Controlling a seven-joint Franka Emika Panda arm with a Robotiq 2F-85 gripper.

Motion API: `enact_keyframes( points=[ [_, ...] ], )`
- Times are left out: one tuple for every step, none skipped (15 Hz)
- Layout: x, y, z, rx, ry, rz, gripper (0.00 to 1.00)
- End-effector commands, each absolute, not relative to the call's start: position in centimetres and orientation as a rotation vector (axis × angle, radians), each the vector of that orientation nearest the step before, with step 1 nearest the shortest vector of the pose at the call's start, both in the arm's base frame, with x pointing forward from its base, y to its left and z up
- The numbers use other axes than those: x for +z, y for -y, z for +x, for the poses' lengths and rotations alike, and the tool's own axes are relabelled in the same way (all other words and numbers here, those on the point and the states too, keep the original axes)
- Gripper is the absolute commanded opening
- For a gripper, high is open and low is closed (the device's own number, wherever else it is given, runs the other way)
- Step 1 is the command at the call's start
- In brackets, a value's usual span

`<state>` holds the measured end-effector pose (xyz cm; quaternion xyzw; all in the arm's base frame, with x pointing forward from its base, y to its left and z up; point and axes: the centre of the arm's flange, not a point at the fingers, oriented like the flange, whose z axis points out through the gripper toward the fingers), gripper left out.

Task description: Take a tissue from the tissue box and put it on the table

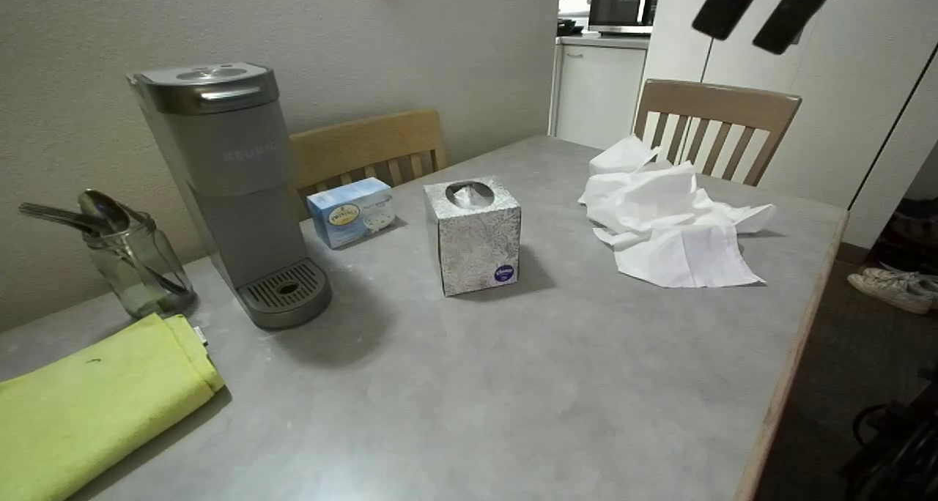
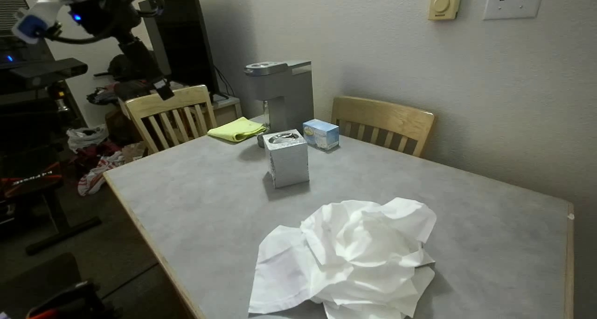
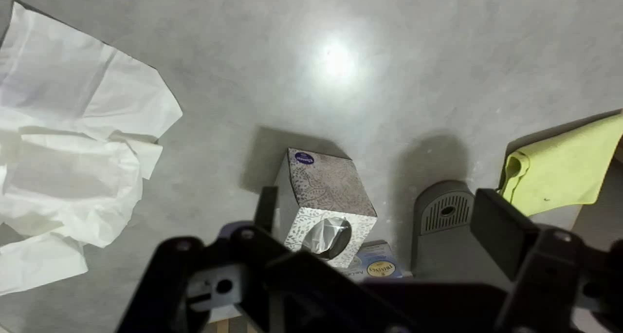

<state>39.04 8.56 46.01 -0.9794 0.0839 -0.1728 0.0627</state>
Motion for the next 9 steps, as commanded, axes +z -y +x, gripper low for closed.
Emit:
enact_keyframes(
  points=[
    [45.3, -8.3, 43.9, -0.522, -0.228, -2.961, 1.0],
    [45.1, -8.2, 44.7, -0.519, -0.24, -2.951, 1.0],
    [44.8, -8.1, 45.4, -0.507, -0.257, -2.944, 1.0],
    [44.6, -7.8, 46.0, -0.498, -0.274, -2.937, 1.0],
    [44.6, -7.6, 46.3, -0.496, -0.295, -2.935, 1.0],
    [44.9, -7.4, 46.2, -0.494, -0.275, -2.929, 1.0],
    [44.9, -7.9, 44.7, -0.488, -0.294, -2.944, 1.0],
    [44.9, -7.7, 45.1, -0.486, -0.298, -2.942, 1.0],
    [45.0, -7.6, 45.3, -0.487, -0.301, -2.94, 1.0]
  ],
)
